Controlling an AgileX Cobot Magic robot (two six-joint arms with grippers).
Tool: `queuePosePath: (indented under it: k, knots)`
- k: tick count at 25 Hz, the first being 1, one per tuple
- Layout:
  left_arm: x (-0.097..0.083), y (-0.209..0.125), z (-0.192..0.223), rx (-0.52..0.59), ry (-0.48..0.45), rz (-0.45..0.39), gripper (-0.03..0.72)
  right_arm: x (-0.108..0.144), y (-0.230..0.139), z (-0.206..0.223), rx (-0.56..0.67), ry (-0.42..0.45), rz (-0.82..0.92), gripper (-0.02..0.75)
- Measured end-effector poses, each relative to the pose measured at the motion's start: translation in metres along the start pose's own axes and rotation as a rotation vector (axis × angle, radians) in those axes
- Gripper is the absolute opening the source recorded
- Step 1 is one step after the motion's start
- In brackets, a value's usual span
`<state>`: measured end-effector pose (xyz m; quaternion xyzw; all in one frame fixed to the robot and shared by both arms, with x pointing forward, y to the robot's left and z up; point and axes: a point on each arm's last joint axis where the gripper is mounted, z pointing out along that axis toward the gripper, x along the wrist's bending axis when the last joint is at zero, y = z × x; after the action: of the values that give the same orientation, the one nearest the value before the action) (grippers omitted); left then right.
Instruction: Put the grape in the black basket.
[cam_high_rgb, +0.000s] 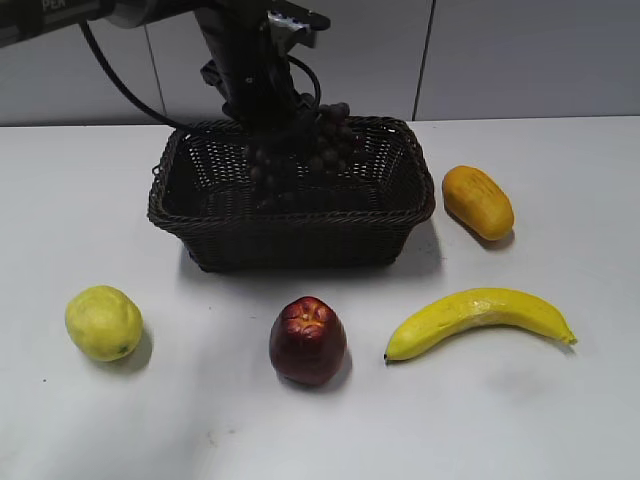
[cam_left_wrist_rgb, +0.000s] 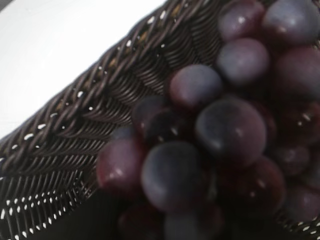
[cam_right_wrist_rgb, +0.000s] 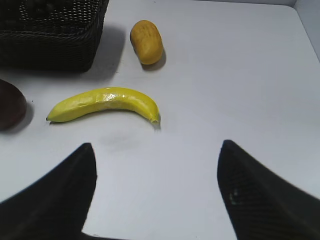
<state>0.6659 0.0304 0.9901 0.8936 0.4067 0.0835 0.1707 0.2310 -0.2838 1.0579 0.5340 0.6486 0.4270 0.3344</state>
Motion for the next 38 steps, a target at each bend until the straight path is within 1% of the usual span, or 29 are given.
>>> queuePosePath:
  k: [1, 2, 3, 4, 5, 6, 7, 10, 13, 16, 20, 23, 25, 27, 29, 32, 34, 36, 38]
  knots:
    - [0.000, 0.000, 0.000, 0.000, -0.001, -0.001, 0.286, 0.000, 0.000, 0.000, 0.000, 0.000, 0.000, 0.572]
    - [0.000, 0.000, 0.000, 0.001, -0.003, -0.001, 0.328, 0.000, 0.000, 0.000, 0.000, 0.000, 0.000, 0.572]
    - [0.000, 0.000, 0.000, 0.002, -0.004, -0.002, 0.404, 0.000, 0.000, 0.000, 0.000, 0.000, 0.000, 0.572]
    - [-0.001, 0.000, -0.001, 0.001, -0.005, -0.003, 0.496, 0.000, 0.000, 0.000, 0.000, 0.000, 0.000, 0.572]
    - [-0.001, 0.001, -0.005, -0.005, -0.005, -0.002, 0.561, 0.000, 0.000, 0.000, 0.000, 0.000, 0.000, 0.572]
    - [-0.001, 0.001, -0.010, -0.008, -0.005, -0.002, 0.596, 0.000, 0.000, 0.000, 0.000, 0.000, 0.000, 0.572]
    - [-0.001, 0.002, -0.019, -0.019, -0.004, -0.001, 0.616, 0.000, 0.000, 0.000, 0.000, 0.000, 0.000, 0.572]
    - [0.001, 0.004, -0.048, -0.059, 0.005, -0.003, 0.629, 0.000, 0.000, 0.000, 0.000, 0.000, 0.000, 0.572]
    - [0.008, 0.000, -0.087, -0.075, 0.016, -0.019, 0.630, 0.000, 0.000, 0.000, 0.000, 0.000, 0.000, 0.572]
    - [0.028, -0.007, -0.129, -0.121, 0.070, -0.072, 0.623, 0.000, 0.000, 0.000, 0.000, 0.000, 0.000, 0.572]
    - [0.057, -0.023, -0.193, -0.234, 0.151, -0.187, 0.609, 0.000, 0.000, 0.000, 0.000, 0.000, 0.000, 0.572]
    - [0.080, -0.044, -0.246, -0.327, 0.222, -0.265, 0.596, 0.000, 0.000, 0.000, 0.000, 0.000, 0.000, 0.572]
    - [0.093, -0.061, -0.272, -0.360, 0.261, -0.311, 0.591, 0.000, 0.000, 0.000, 0.000, 0.000, 0.000, 0.572]
    - [0.102, -0.084, -0.289, -0.361, 0.294, -0.358, 0.589, 0.000, 0.000, 0.000, 0.000, 0.000, 0.000, 0.572]
    - [0.111, -0.108, -0.295, -0.329, 0.319, -0.409, 0.589, 0.000, 0.000, 0.000, 0.000, 0.000, 0.000, 0.572]
    - [0.112, -0.146, -0.292, -0.251, 0.328, -0.470, 0.588, 0.000, 0.000, 0.000, 0.000, 0.000, 0.000, 0.572]
    - [0.107, -0.173, -0.288, -0.197, 0.325, -0.505, 0.587, 0.000, 0.000, 0.000, 0.000, 0.000, 0.000, 0.572]
    - [0.097, -0.197, -0.285, -0.162, 0.323, -0.529, 0.587, 0.000, 0.000, 0.000, 0.000, 0.000, 0.000, 0.572]
    - [0.082, -0.221, -0.286, -0.142, 0.319, -0.540, 0.587, 0.000, 0.000, 0.000, 0.000, 0.000, 0.000, 0.572]
